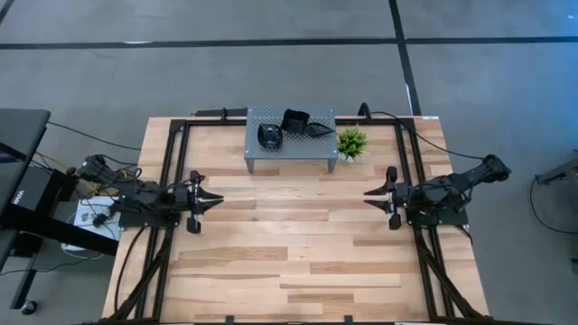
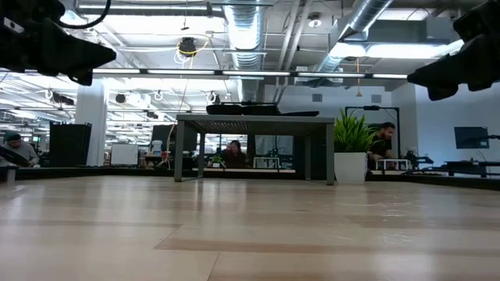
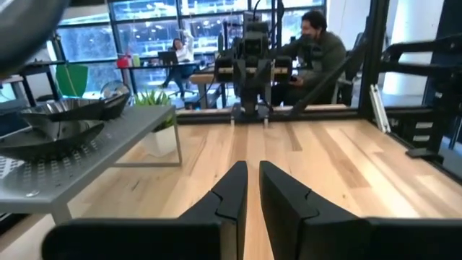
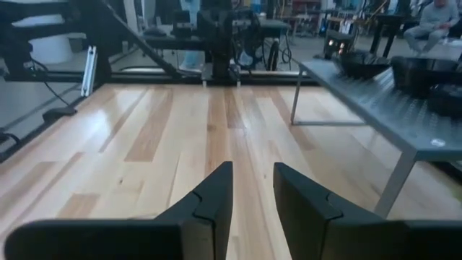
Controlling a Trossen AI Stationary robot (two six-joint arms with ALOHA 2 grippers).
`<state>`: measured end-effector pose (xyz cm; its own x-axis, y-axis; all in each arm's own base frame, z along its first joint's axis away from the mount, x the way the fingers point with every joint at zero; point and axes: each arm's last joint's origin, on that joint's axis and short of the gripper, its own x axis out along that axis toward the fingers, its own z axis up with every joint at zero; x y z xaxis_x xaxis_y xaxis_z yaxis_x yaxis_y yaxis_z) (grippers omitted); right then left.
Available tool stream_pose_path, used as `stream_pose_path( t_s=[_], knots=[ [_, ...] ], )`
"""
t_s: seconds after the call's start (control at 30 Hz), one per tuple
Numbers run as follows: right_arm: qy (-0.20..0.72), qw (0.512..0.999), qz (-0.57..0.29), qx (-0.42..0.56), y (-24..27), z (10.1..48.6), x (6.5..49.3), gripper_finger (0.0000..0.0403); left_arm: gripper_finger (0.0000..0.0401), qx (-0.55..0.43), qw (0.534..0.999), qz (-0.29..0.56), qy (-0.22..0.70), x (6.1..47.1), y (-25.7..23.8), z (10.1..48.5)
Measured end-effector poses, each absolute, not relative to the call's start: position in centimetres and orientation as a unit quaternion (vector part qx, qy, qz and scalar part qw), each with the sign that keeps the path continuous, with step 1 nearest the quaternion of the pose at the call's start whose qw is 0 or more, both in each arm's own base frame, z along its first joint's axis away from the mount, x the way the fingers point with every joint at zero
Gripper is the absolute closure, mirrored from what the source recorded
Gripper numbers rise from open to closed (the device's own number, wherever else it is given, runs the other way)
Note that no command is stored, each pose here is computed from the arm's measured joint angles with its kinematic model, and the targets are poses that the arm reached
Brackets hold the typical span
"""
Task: Pick & Place Mini shaped plates
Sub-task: Return to Home Position
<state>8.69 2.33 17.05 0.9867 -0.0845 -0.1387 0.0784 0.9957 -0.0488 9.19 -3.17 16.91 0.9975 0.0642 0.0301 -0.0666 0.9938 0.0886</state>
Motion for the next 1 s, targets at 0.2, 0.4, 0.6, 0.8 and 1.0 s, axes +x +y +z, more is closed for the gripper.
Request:
stream_pose_path(
  t_s=[0.2, 0.4, 0.6, 0.8, 1.0],
  knots=[
    [0.074, 0.996, -0.041, -0.024, 2.3, 17.0, 8.7, 0.0308, 0.0361, 0.053, 0.998, 0.032, 0.002, 9.4, -3.3, 16.6],
    [0.052, 0.997, -0.043, 0.022, 2.4, 17.4, 8.8, 0.0308, 0.0361, 0.063, 0.997, 0.032, 0.018, 9.6, -3.4, 16.3],
    [0.057, 0.997, -0.043, 0.023, 2.4, 17.3, 8.8, 0.0308, 0.0361, 0.072, 0.996, 0.032, 0.033, 9.8, -3.5, 16.1],
    [0.056, 0.997, -0.043, 0.024, 2.4, 17.3, 8.8, 0.0308, 0.0361, 0.079, 0.995, 0.031, 0.046, 10.0, -3.6, 15.8],
    [0.056, 0.997, -0.043, 0.024, 2.4, 17.3, 8.8, 0.0308, 0.0361, 0.085, 0.994, 0.030, 0.056, 10.1, -3.7, 15.6]
  ],
)
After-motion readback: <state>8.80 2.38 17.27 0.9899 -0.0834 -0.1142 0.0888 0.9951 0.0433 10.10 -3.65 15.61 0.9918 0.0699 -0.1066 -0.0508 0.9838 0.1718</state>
